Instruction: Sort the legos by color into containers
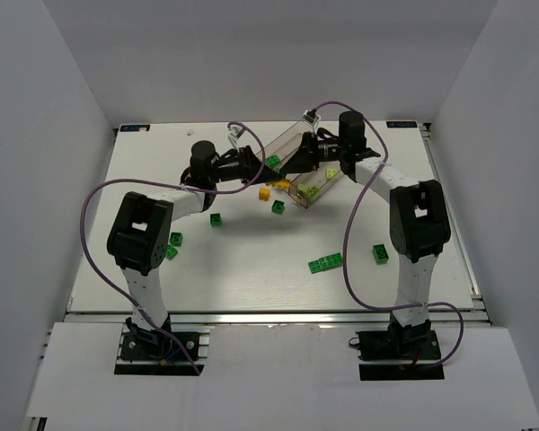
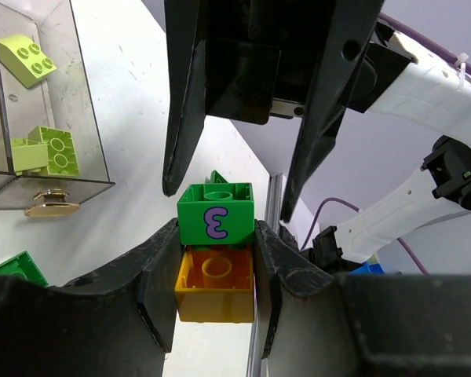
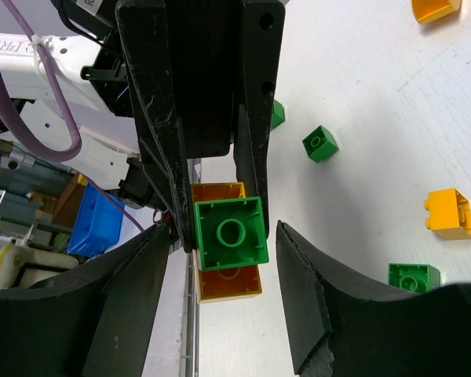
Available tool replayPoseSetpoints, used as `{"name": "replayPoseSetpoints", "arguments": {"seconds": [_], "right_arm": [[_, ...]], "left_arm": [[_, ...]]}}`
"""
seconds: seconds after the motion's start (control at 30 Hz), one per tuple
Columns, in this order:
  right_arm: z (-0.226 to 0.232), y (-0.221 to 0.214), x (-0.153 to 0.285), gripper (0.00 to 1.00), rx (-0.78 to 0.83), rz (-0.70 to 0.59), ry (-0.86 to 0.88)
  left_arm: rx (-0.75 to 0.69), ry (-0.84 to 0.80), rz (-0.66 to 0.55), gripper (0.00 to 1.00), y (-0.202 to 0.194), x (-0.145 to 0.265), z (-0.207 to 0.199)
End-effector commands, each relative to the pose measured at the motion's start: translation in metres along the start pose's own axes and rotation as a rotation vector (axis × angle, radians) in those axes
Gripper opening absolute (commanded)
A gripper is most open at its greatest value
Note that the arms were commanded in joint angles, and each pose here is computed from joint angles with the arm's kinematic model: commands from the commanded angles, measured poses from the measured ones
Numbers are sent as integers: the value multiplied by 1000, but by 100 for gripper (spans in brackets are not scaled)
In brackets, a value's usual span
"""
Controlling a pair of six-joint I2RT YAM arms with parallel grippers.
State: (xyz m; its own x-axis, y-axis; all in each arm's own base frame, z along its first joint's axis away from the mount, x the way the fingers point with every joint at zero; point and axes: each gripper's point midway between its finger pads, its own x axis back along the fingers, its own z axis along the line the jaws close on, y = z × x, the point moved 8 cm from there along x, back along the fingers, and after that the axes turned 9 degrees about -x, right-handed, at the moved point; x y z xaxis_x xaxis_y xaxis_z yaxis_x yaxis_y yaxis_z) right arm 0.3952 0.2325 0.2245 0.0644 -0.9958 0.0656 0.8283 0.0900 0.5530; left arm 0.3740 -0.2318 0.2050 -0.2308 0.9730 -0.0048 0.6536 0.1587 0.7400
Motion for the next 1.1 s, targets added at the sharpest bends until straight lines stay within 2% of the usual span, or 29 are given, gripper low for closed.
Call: {"name": "replayPoseSetpoints", "arguments": {"seconds": [0.0, 0.23, 0.7, 0.97, 1.07], "right_arm": [[4, 8, 6, 62, 47, -4, 22], [2, 4, 6, 58, 38, 2, 25], [-5, 0, 4, 61, 19, 9, 23], [-8, -3, 4, 54, 16, 20, 31], [-7, -3, 4, 45, 28, 25, 43]], "left_arm": [[-94, -50, -23, 4, 17, 4, -29], [-99, -52, -27, 4, 20, 3, -30], [-102, -56, -32, 4, 22, 2, -31], [-105, -60, -34, 4, 23, 2, -32], [-102, -60, -32, 4, 23, 2, -32]]}}
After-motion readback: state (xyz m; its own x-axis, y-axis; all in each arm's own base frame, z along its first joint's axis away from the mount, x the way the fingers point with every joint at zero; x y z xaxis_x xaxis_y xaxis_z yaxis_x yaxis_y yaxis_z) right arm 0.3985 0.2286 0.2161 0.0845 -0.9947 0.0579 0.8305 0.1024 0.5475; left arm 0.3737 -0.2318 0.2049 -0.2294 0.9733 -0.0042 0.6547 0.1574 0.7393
